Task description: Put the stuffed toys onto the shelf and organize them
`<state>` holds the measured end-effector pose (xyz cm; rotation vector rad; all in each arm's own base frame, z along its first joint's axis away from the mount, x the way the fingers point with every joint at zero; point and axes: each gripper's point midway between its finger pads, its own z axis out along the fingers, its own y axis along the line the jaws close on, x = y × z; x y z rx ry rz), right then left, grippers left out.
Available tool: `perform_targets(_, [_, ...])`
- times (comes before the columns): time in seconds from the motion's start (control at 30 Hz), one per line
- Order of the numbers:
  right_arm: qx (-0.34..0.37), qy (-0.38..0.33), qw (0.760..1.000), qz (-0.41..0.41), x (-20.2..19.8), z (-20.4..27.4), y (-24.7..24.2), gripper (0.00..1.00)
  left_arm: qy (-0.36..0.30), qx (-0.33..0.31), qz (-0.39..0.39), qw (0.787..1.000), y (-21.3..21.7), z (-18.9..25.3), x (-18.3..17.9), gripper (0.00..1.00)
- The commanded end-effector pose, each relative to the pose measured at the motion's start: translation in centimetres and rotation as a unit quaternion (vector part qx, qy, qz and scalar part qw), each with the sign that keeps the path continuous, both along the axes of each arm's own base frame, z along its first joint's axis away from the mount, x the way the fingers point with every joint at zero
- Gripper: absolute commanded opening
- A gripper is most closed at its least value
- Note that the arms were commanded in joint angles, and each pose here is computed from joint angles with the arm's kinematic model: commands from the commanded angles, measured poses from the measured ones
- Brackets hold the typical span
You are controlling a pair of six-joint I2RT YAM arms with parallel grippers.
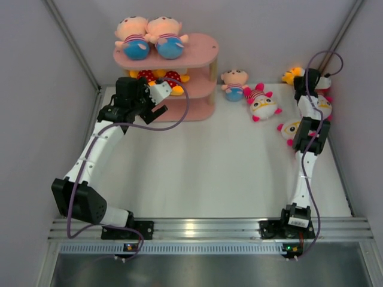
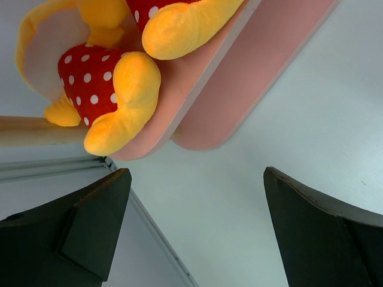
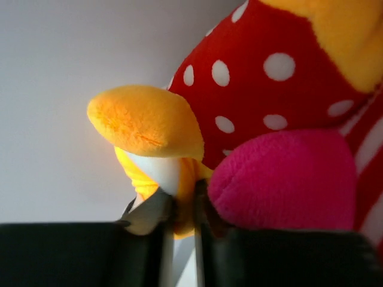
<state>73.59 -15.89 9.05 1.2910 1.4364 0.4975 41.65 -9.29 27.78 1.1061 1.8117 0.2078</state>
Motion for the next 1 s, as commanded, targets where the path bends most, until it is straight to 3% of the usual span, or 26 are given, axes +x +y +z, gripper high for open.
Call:
perform_targets(0.0, [-0.011,-0.063,0.998,0.006,0.9,4.1,0.5,0.0,-0.034,-0.01,0.008,0.999,-0.1,2.8,0.7,0.98])
perform_targets(0.13, [-0.068,-0.072,0.993,0.066,-0.8,8.5,2.4,0.0,-0.027,-0.022,-0.004,0.999,-0.7,2.8,0.1,0.97])
perform_targets(0.27, [-0.154,-0.082,0.975,0.138,-5.5,14.4,5.1,0.0,-0.025,-0.036,-0.02,0.999,-1.4,2.9,-1.2,0.96])
perform_targets(0.37, [-0.216,-0.094,0.951,0.201,-9.5,18.0,7.6,0.0,-0.026,-0.038,-0.037,0.998,-2.0,2.9,-2.5,0.95])
perform_targets(0.43, [-0.223,-0.062,0.935,0.27,-11.9,17.5,9.8,0.0,-0.028,-0.04,-0.057,0.997,-2.6,3.0,-3.8,0.93])
perform_targets(0.53, [-0.287,-0.05,0.893,0.343,-16.8,19.3,13.1,0.0,-0.032,-0.048,-0.09,0.994,-3.5,3.6,-5.7,0.91])
perform_targets(0.57, [-0.323,-0.042,0.867,0.377,-19.4,19.4,15.3,0.0,-0.032,-0.056,-0.111,0.992,-4.2,3.8,-6.4,0.9])
perform_targets(0.67, [-0.314,-0.062,0.796,0.514,-25.9,18.4,22.8,0.0,-0.043,-0.07,-0.144,0.986,-5.0,4.6,-8.2,0.88])
perform_targets(0.77, [-0.242,-0.092,0.736,0.625,-32.1,17.8,29.3,0.0,-0.054,-0.061,-0.168,0.982,-5.4,4.6,-9.6,0.88])
perform_targets(0.83, [-0.222,-0.052,0.694,0.683,-36.3,15.0,32.8,0.0,-0.055,-0.048,-0.181,0.981,-5.4,3.7,-10.4,0.88])
perform_targets(0.87, [-0.246,-0.059,0.639,0.727,-39.4,14.4,36.1,0.0,-0.055,-0.04,-0.193,0.979,-5.6,3.2,-10.8,0.88])
perform_targets(0.93, [-0.22,-0.043,0.577,0.786,-44.9,11.5,39.2,0.0,-0.048,-0.032,-0.203,0.978,-5.6,1.9,-11.7,0.88])
perform_targets(0.97, [-0.23,-0.075,0.514,0.823,-48.6,11.4,42.0,0.0,-0.05,-0.023,-0.213,0.975,-5.8,1.6,-12.1,0.88])
